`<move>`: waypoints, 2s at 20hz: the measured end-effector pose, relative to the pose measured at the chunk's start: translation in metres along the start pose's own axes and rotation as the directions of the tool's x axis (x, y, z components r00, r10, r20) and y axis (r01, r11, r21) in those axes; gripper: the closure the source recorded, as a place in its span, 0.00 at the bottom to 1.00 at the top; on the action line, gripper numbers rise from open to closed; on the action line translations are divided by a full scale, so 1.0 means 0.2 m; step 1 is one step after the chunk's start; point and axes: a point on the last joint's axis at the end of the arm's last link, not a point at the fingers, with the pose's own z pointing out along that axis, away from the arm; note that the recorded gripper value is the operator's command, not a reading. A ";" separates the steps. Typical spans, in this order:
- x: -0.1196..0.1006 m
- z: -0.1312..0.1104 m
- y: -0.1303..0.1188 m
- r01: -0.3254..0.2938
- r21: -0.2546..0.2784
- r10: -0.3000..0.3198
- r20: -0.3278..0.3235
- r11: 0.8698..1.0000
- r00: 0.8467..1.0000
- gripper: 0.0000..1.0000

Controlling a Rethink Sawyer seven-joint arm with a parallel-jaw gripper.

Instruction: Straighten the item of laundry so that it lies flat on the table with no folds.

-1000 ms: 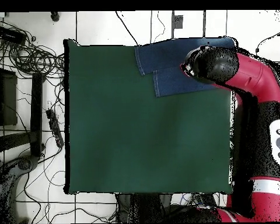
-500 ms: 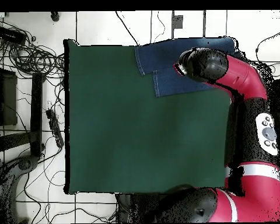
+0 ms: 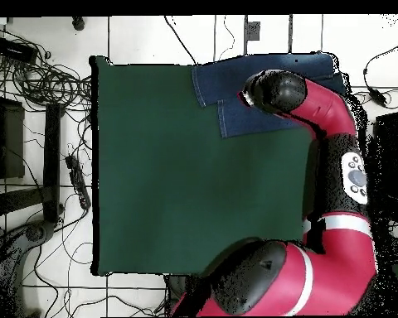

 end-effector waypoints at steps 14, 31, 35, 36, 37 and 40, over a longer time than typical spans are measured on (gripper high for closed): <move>0.09 0.25 0.21 -0.028 -0.238 -0.043 -0.288 0.971 0.957 0.00; 0.15 0.30 0.17 -0.125 -0.199 0.032 -0.411 0.972 0.911 0.00; 0.14 0.30 0.15 -0.118 -0.177 0.041 -0.390 0.977 0.920 0.00; 0.14 0.31 0.14 -0.118 -0.166 0.047 -0.382 0.979 0.923 0.00; 0.14 0.31 0.14 -0.120 -0.162 0.050 -0.378 0.980 0.924 0.00; 0.13 0.31 0.13 -0.126 -0.156 0.060 -0.373 0.980 0.926 0.00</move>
